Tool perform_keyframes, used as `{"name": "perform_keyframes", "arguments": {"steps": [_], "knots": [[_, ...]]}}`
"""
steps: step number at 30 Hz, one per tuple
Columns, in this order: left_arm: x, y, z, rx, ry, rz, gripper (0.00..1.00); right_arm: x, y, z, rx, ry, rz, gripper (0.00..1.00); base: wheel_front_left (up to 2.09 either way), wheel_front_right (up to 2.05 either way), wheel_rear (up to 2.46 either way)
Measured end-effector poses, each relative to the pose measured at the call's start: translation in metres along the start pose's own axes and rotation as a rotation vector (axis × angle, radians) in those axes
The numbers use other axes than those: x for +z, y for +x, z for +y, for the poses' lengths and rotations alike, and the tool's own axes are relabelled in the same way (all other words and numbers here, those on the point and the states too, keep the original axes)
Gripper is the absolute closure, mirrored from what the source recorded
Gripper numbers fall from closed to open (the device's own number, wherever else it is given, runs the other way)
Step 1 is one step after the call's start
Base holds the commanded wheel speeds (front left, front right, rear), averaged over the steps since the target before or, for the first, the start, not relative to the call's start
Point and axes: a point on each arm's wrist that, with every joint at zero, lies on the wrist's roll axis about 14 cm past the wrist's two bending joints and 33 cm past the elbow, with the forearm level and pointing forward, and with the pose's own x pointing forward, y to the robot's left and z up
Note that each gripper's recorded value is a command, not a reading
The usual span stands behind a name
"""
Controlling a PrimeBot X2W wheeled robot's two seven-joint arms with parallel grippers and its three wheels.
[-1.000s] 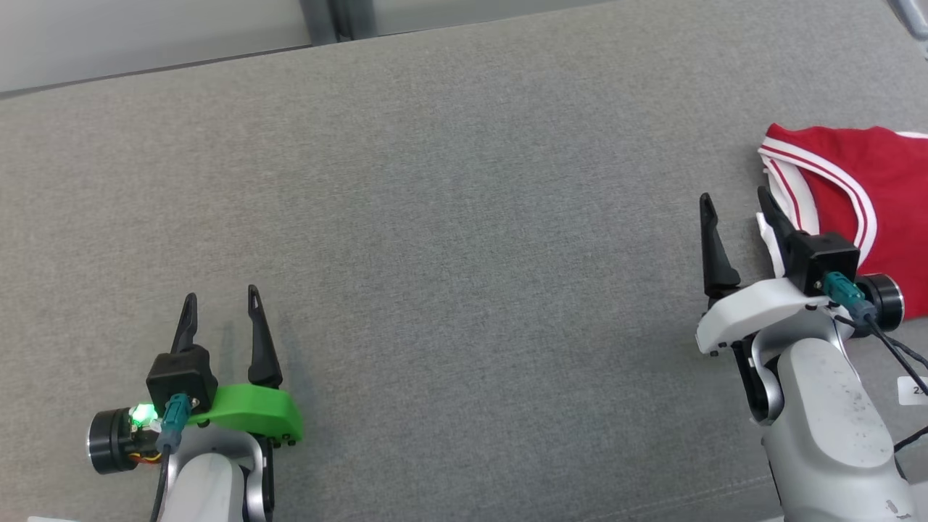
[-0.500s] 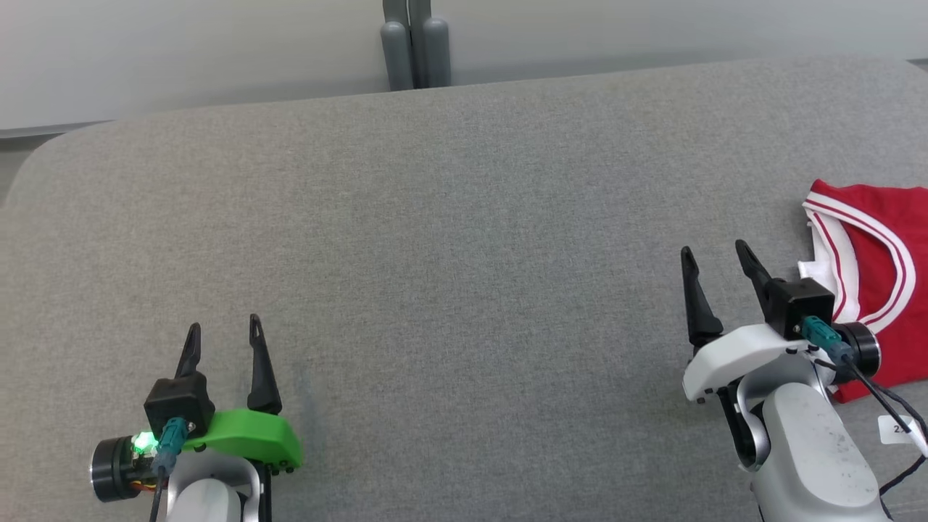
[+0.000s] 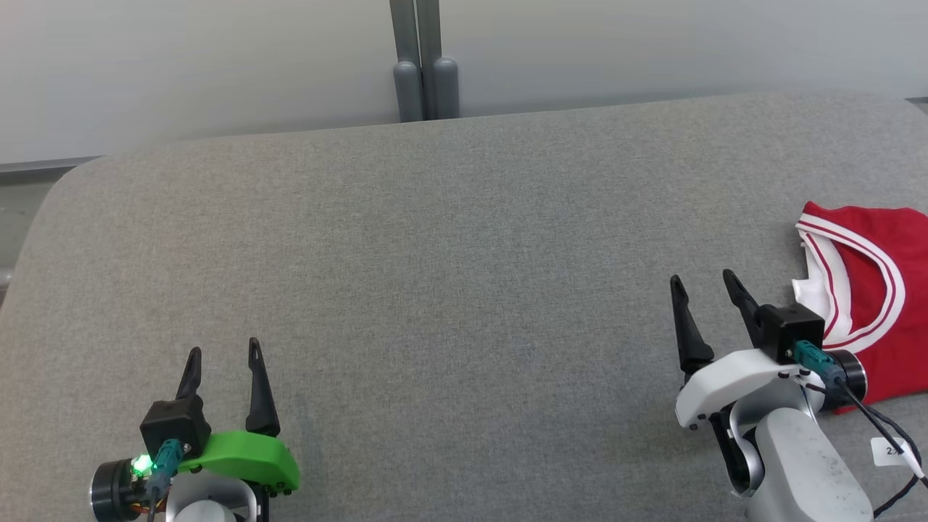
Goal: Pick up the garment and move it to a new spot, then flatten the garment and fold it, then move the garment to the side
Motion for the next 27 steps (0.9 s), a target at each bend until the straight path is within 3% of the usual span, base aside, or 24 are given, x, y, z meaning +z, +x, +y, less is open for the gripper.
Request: {"name": "perform_keyframes", "arguments": {"steps": [7, 8, 14, 27], "knots": [[-0.003, -0.005, -0.002, -0.015, -0.028, 0.01, 0.0, -0.003, -0.005, 0.004, 0.008, 0.013, 0.008, 0.0, 0.0, 0.0, 0.0], [-0.004, -0.006, -0.002, -0.016, -0.031, 0.013, 1.0, -0.005, -0.006, 0.004, 0.008, 0.016, 0.014, 1.0, 0.0, 0.0, 0.0], [-0.026, -0.015, 0.001, 0.002, -0.045, 0.087, 1.0, -0.035, -0.021, 0.002, -0.012, 0.051, 0.108, 1.0, 0.0, 0.0, 0.0], [-0.024, -0.013, 0.01, 0.054, -0.293, 0.113, 1.0, -0.028, -0.022, -0.009, -0.088, 0.296, 0.09, 1.0, 0.0, 0.0, 0.0]]}}
